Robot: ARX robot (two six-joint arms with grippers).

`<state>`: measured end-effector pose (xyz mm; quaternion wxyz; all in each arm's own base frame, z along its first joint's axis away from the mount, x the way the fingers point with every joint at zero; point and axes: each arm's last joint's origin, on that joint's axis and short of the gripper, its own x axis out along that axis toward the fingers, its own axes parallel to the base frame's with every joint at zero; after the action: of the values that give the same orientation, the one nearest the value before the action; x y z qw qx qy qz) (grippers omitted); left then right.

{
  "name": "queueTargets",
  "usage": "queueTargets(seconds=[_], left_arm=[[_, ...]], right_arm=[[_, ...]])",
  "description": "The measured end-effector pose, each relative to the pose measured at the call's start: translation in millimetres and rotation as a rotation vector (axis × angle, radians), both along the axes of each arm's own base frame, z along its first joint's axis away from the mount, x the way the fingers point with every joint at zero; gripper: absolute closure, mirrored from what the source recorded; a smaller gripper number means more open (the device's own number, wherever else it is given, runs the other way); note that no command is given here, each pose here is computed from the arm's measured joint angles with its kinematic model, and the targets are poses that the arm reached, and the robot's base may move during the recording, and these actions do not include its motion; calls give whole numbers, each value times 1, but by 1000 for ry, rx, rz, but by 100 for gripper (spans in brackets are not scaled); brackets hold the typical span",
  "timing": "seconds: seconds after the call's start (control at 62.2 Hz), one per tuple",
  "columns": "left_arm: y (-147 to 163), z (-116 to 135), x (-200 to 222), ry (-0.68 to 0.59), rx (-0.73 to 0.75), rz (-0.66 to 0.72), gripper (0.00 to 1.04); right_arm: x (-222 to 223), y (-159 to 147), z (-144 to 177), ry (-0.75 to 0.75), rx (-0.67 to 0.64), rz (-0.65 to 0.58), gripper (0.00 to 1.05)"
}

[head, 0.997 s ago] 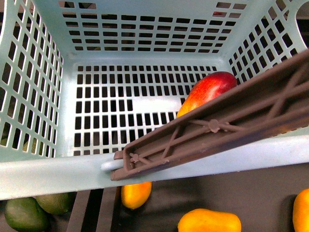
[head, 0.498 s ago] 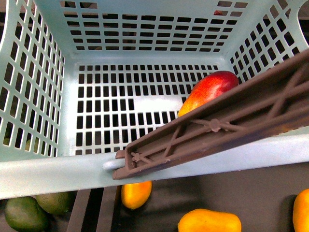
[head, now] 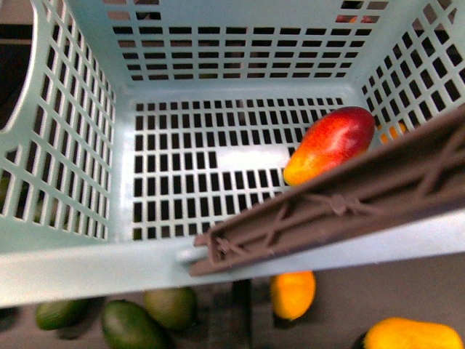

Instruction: Pick lemon and mango into basket

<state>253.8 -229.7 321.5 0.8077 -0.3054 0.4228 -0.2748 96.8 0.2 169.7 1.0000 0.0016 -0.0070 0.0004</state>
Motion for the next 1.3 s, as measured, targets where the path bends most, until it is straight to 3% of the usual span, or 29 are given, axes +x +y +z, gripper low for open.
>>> queueTargets(seconds=[1.302], left_arm=[[1,0,0,1,1,5,100]], right_arm=[[0,0,0,-1,0,0,9]])
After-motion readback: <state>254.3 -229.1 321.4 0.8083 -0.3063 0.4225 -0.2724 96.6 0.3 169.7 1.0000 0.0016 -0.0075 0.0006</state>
